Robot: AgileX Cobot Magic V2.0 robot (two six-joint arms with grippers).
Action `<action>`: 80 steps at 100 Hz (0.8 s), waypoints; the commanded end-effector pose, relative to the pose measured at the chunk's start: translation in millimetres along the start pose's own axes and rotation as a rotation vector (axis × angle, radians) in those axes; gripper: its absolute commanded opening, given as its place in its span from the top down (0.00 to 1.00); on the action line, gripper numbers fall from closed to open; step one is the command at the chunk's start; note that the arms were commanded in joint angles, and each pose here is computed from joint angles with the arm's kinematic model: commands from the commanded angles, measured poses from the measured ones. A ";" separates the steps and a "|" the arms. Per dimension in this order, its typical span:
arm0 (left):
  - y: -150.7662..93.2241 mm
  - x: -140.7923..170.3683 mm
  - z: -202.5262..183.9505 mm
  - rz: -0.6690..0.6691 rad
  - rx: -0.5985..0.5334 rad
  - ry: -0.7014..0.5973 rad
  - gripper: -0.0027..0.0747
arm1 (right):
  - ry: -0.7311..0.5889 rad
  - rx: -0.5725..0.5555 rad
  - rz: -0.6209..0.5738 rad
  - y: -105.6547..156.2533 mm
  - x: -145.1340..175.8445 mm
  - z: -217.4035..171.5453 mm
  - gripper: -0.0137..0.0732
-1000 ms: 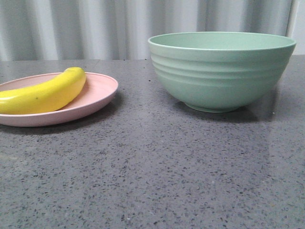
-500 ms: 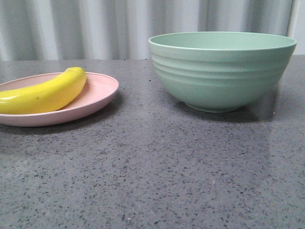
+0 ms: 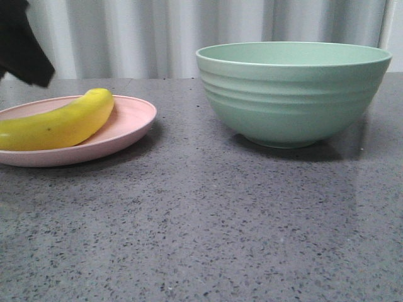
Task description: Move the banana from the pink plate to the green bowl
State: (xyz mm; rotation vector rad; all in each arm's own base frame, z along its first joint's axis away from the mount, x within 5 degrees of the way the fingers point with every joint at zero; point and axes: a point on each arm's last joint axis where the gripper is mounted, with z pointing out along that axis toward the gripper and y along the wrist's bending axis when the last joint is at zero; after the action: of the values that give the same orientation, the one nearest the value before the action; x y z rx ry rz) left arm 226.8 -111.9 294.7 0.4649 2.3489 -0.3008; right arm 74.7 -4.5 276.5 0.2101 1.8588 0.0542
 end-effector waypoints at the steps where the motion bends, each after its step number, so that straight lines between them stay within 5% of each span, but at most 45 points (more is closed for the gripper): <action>1: -4.2 -16.8 -0.2 0.019 0.014 -0.024 0.38 | -0.103 -0.001 0.000 1.4 -18.5 -2.1 0.91; 55: -5.5 -9.4 37.8 0.093 0.047 0.149 0.40 | -0.103 -0.001 0.000 1.4 -18.5 -2.1 0.91; 67: -4.5 -7.9 41.5 0.094 0.044 0.166 0.52 | -0.103 -0.001 0.000 1.4 -18.5 -2.1 0.91; 80: -4.4 -7.4 43.3 0.094 0.044 0.171 0.79 | -0.090 -0.002 0.000 1.5 -17.3 -2.0 0.91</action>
State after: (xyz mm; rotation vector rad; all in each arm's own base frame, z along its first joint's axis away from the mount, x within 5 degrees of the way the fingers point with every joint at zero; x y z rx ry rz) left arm 254.4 -129.0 252.1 0.6579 2.5582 -0.2546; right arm 74.7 -4.5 276.7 0.2101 1.8572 0.0540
